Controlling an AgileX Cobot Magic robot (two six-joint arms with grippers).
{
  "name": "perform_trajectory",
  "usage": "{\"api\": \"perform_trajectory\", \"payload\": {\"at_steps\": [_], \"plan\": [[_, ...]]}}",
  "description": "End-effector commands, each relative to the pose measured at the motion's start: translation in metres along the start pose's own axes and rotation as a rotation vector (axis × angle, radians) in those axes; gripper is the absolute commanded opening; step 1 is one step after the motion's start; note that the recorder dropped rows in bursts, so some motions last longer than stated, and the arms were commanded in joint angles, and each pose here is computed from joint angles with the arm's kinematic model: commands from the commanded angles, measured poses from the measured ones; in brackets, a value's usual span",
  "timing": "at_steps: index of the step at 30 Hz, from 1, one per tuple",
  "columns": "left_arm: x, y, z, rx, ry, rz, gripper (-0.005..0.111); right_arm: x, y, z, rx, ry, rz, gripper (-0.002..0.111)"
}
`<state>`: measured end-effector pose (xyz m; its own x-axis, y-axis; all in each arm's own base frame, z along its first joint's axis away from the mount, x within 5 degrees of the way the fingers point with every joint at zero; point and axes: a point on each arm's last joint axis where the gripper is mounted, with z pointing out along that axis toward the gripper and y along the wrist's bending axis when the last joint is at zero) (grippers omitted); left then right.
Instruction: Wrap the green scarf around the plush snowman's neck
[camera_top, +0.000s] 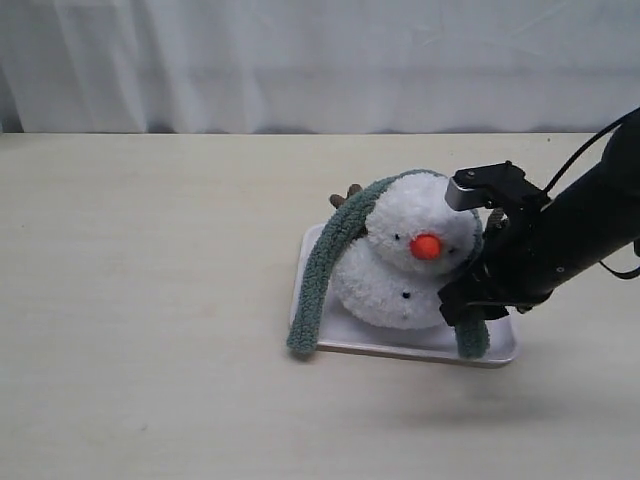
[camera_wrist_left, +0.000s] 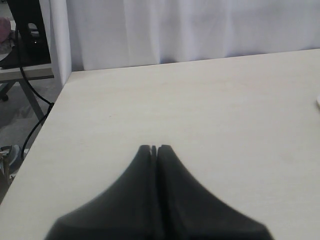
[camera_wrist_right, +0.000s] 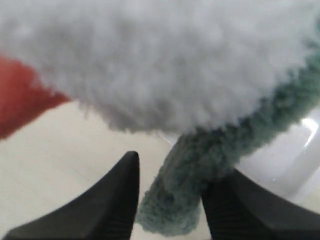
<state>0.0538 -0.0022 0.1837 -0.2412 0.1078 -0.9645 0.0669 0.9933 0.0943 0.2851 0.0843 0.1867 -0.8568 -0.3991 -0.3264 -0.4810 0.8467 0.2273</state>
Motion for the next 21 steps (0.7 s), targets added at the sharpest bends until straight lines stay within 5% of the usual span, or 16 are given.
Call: {"api": "perform_trajectory", "payload": {"at_steps": [1,8,13,21], "plan": [[0.0,0.0,0.0,-0.003,-0.013,-0.007,0.0,0.003,0.0,0.0,-0.011,0.024,-0.018,0.056],[0.0,0.0,0.0,-0.003,-0.013,-0.007,0.0,-0.009,0.007,-0.048,0.045,0.047,-0.109,0.059],[0.0,0.0,0.0,-0.003,-0.013,-0.007,0.0,-0.006,0.013,-0.056,0.02,0.056,-0.114,0.074],[0.0,0.0,0.0,-0.003,-0.013,-0.007,0.0,-0.003,0.017,-0.07,0.036,0.03,-0.156,0.074]]}}
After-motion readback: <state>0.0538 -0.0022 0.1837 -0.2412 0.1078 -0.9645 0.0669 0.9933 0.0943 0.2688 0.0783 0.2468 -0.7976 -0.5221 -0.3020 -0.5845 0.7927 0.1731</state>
